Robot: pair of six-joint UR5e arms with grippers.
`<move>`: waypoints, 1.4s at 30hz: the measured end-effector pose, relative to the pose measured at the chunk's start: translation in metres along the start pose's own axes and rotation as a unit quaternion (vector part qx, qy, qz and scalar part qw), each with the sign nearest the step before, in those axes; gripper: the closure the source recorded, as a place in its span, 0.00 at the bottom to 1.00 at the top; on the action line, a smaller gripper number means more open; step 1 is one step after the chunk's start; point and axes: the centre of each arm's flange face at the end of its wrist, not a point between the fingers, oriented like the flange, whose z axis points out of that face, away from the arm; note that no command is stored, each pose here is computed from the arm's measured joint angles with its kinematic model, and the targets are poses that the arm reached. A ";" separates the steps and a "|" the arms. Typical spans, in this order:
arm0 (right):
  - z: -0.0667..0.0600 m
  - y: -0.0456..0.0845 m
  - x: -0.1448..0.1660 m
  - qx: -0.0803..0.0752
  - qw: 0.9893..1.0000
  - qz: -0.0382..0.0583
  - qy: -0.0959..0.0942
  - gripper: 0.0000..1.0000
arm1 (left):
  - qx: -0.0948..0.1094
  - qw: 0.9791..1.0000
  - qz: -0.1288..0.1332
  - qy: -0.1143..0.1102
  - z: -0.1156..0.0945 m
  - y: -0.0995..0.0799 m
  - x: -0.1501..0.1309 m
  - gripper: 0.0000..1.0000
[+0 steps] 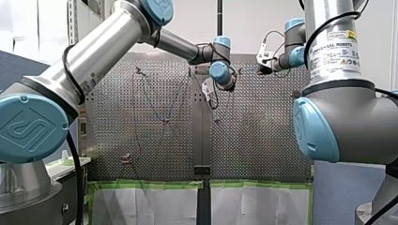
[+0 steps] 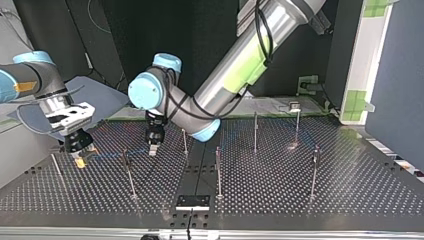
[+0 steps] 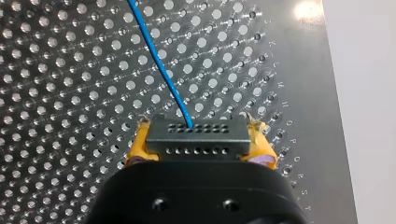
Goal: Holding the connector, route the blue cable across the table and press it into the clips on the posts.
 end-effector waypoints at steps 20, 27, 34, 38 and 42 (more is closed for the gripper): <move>0.000 -0.002 -0.001 0.001 1.000 0.001 -0.001 1.00 | 0.061 0.997 -0.007 -0.040 -0.057 -0.025 -0.044 0.00; 0.000 -0.002 -0.001 0.002 1.000 0.000 -0.001 1.00 | 0.053 0.995 0.012 -0.078 -0.071 -0.015 -0.069 0.00; 0.001 -0.005 -0.003 0.004 1.000 0.000 -0.003 1.00 | 0.057 0.993 0.006 -0.106 -0.090 -0.014 -0.086 0.00; 0.002 -0.008 -0.004 0.007 1.000 -0.001 -0.004 1.00 | 0.043 0.991 -0.016 -0.126 -0.094 -0.002 -0.099 0.00; 0.002 -0.009 -0.004 0.008 1.000 -0.001 -0.004 1.00 | 0.022 0.990 -0.027 -0.139 -0.092 0.014 -0.098 0.00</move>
